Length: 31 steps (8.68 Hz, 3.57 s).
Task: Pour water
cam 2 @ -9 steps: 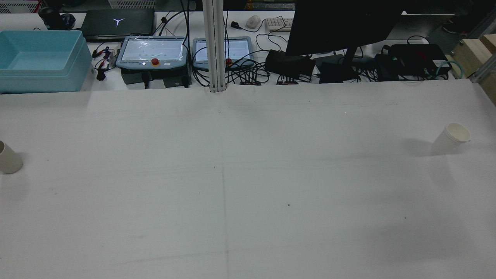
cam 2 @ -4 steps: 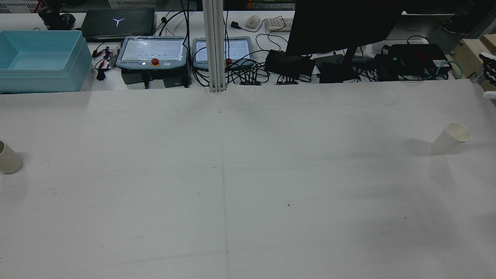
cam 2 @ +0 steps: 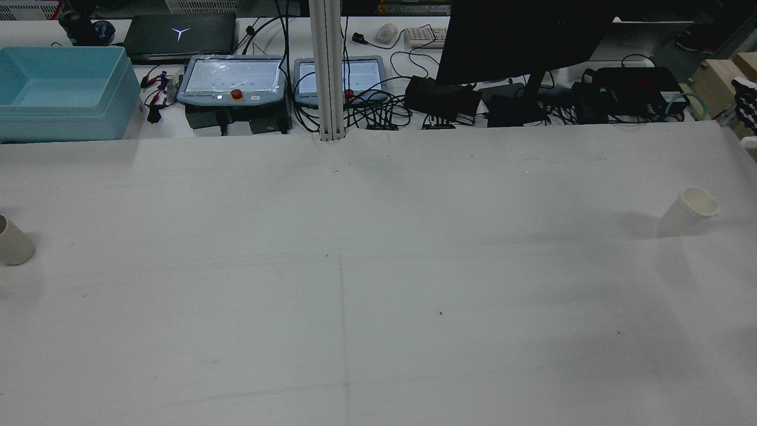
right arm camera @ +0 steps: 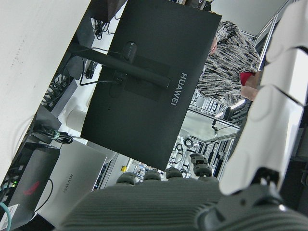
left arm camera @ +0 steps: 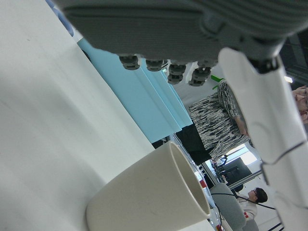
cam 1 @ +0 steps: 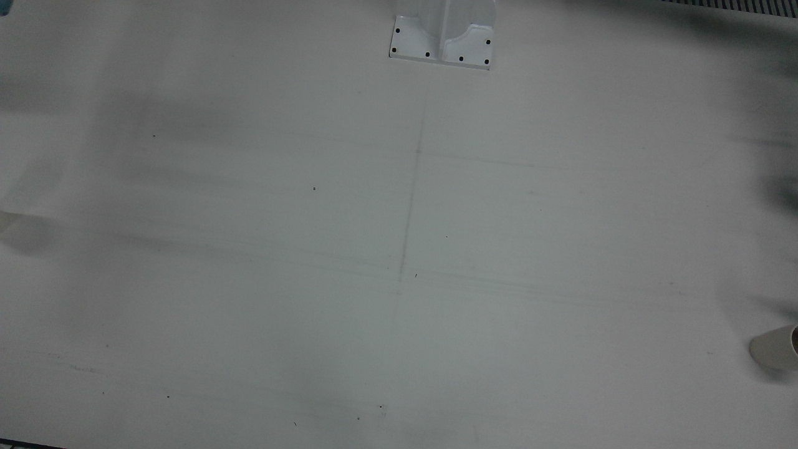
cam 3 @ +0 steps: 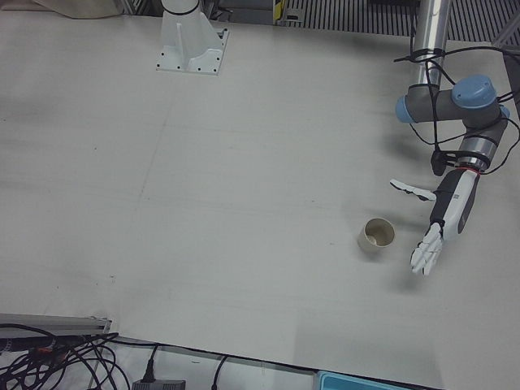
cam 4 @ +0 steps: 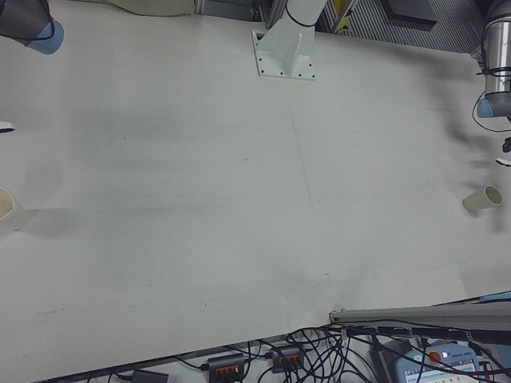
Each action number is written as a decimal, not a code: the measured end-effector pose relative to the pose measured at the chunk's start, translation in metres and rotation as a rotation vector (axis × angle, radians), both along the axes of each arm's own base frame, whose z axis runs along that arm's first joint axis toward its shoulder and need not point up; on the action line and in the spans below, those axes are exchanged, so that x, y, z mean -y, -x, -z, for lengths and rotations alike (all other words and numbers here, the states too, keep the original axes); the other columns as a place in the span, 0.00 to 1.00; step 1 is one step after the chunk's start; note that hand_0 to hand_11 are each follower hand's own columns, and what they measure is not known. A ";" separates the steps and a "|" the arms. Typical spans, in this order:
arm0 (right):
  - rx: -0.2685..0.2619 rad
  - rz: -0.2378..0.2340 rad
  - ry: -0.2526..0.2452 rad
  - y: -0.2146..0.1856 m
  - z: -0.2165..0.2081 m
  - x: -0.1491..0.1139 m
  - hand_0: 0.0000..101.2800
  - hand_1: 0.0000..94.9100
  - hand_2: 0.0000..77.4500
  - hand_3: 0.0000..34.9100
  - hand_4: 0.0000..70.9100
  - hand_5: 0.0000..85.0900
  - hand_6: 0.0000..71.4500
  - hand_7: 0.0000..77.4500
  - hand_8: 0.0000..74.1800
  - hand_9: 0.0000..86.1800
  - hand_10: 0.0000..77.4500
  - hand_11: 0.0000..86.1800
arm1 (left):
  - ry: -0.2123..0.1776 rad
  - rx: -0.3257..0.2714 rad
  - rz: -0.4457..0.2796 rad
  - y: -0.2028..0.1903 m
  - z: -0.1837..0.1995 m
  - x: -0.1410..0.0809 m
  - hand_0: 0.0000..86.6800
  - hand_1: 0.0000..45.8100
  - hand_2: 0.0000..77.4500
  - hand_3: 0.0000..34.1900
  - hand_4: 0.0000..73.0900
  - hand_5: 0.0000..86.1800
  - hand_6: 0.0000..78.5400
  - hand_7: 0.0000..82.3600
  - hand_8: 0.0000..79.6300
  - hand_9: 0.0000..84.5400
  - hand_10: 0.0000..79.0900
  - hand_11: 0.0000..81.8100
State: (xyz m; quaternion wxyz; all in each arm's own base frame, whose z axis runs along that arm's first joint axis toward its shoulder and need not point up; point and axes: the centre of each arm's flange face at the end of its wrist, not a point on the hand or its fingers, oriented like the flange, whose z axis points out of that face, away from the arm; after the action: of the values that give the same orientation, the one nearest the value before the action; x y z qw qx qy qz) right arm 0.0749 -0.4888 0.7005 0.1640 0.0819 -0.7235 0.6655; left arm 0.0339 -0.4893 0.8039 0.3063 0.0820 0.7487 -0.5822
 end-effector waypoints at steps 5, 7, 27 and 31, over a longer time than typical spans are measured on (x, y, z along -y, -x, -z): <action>0.013 -0.006 0.008 -0.004 -0.004 -0.004 0.49 0.17 0.08 0.00 0.04 0.10 0.01 0.03 0.01 0.01 0.01 0.01 | 0.021 0.026 0.028 -0.042 -0.029 -0.002 0.56 0.18 0.01 0.00 0.21 0.00 0.08 0.11 0.02 0.04 0.03 0.05; 0.013 -0.005 0.009 -0.004 -0.004 -0.004 0.49 0.17 0.08 0.00 0.04 0.10 0.01 0.03 0.01 0.01 0.01 0.01 | 0.009 0.030 0.045 -0.047 -0.032 0.000 0.56 0.18 0.01 0.00 0.21 0.00 0.03 0.08 0.02 0.04 0.03 0.05; 0.011 -0.035 0.052 -0.022 -0.026 -0.031 0.49 0.17 0.08 0.00 0.02 0.10 0.01 0.03 0.01 0.01 0.01 0.01 | -0.022 -0.002 0.080 -0.126 -0.004 0.019 0.56 0.15 0.06 0.00 0.42 0.54 0.05 0.06 0.02 0.01 0.02 0.05; 0.011 -0.049 0.054 -0.029 -0.028 -0.036 0.49 0.17 0.03 0.00 0.02 0.10 0.01 0.03 0.01 0.01 0.00 0.01 | -0.022 -0.014 0.080 -0.126 -0.001 0.021 0.57 0.24 0.08 0.00 0.44 0.56 0.07 0.06 0.02 0.03 0.02 0.05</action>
State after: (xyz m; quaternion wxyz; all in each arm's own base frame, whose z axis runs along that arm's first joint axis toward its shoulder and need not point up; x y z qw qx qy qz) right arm 0.1035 -0.4530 0.7282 0.1457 0.0917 -0.7041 0.6890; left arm 0.1600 -0.5098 0.8052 0.2768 0.1112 0.7533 -0.5861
